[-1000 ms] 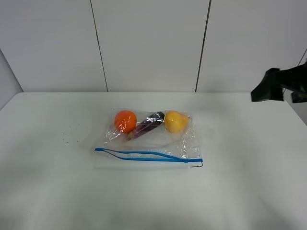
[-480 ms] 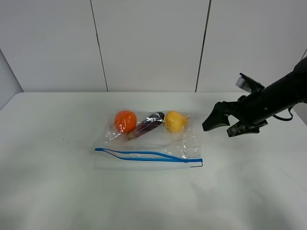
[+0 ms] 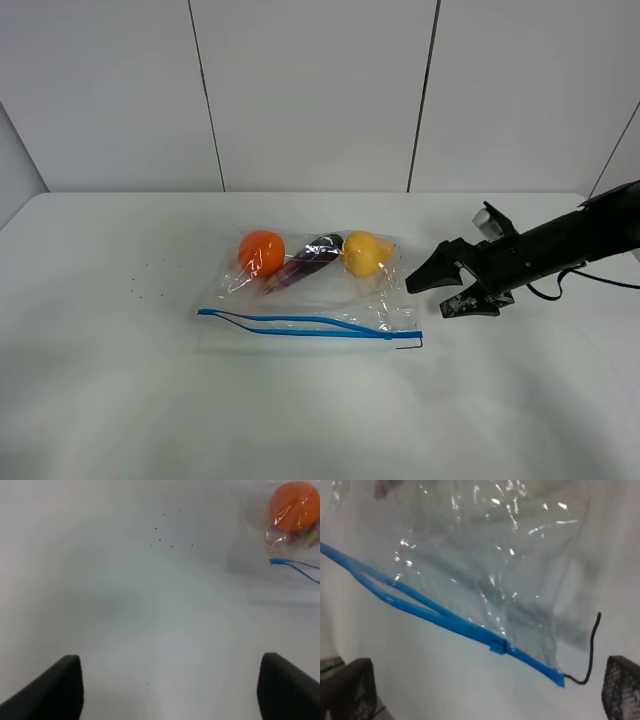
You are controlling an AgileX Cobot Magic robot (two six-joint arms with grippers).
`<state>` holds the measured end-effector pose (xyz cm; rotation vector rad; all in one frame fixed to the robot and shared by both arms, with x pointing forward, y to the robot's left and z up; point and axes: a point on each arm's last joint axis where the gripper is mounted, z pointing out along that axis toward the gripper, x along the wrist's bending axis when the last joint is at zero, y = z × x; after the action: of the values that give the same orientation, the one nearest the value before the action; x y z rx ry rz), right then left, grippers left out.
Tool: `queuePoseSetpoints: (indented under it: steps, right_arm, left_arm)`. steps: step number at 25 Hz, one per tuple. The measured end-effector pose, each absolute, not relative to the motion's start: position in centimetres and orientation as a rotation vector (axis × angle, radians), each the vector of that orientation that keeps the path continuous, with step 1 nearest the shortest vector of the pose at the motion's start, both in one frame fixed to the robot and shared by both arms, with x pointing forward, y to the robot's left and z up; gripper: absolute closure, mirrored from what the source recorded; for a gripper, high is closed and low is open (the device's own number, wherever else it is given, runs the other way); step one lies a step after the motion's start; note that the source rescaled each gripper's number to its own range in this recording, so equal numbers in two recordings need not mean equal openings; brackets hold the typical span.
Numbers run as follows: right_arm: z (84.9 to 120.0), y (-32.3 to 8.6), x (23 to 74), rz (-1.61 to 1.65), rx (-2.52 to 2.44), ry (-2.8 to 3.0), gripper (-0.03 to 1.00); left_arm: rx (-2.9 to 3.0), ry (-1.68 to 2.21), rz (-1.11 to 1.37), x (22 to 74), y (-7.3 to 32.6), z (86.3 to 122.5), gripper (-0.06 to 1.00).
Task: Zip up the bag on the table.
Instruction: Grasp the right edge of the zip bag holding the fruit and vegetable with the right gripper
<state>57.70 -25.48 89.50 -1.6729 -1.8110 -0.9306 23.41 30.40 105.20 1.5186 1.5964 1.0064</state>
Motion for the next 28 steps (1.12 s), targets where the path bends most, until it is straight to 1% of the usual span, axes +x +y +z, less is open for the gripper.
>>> queuePoseSetpoints:
  steps: [5,10,15,28]
  right_arm:
    - [87.7,-25.0,59.0,-0.924,-1.618,-1.826,-0.03]
    - [86.9,-24.5,60.0,-0.947,-1.546,-1.805,-0.03]
    - [86.0,-24.4,60.0,-0.951,-1.517,-1.768,-0.03]
    - [86.3,-24.2,60.1,-0.995,-1.505,-1.736,-0.03]
  left_arm:
    - [1.519,1.596,1.006,23.4,30.4,105.2,-0.05]
    - [1.519,1.596,1.006,23.4,30.4,105.2,-0.05]
    - [1.519,1.596,1.006,23.4,30.4,105.2,-0.05]
    - [1.519,1.596,1.006,23.4,30.4,105.2,-0.05]
